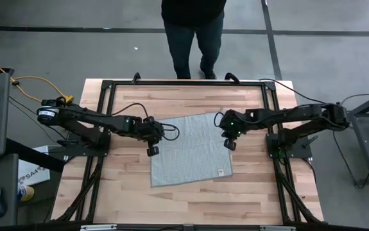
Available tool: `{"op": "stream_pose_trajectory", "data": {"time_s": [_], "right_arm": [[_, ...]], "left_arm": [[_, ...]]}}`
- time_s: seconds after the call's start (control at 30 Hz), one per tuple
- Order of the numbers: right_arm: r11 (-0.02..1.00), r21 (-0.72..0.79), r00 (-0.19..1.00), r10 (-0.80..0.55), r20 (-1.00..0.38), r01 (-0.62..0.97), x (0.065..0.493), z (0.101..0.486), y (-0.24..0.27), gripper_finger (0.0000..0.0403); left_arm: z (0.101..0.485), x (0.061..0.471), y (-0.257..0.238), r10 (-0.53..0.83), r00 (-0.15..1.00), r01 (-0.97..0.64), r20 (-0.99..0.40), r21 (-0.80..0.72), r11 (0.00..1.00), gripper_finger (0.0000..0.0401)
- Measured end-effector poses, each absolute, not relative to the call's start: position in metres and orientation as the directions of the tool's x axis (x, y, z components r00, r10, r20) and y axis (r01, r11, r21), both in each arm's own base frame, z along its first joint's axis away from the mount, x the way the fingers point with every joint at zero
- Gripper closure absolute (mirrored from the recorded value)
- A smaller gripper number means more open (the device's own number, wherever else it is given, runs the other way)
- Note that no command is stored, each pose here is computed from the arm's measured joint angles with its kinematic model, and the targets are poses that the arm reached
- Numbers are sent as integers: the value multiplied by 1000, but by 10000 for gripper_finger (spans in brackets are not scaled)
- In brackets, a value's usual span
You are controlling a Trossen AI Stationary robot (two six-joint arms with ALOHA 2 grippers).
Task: Fold microfiber towels
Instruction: Fold the gray towel
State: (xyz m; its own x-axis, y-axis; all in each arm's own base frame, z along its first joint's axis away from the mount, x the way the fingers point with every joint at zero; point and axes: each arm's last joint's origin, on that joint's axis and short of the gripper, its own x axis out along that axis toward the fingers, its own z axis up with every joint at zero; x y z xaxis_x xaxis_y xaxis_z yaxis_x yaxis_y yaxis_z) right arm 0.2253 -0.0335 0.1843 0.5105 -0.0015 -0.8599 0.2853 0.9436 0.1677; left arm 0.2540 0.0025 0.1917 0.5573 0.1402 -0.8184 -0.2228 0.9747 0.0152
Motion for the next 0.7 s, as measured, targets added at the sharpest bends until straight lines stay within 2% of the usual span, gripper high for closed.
{"op": "stream_pose_trajectory", "data": {"time_s": [0.4,0.7], "right_arm": [[966,136,543,-6,-839,221,228,186,-34,397],[964,140,541,-4,-841,224,228,186,-34,343]], "left_arm": [[192,254,2,107,559,-188,-822,0,982,370],[192,254,2,107,560,-188,-821,0,982,370]]}}
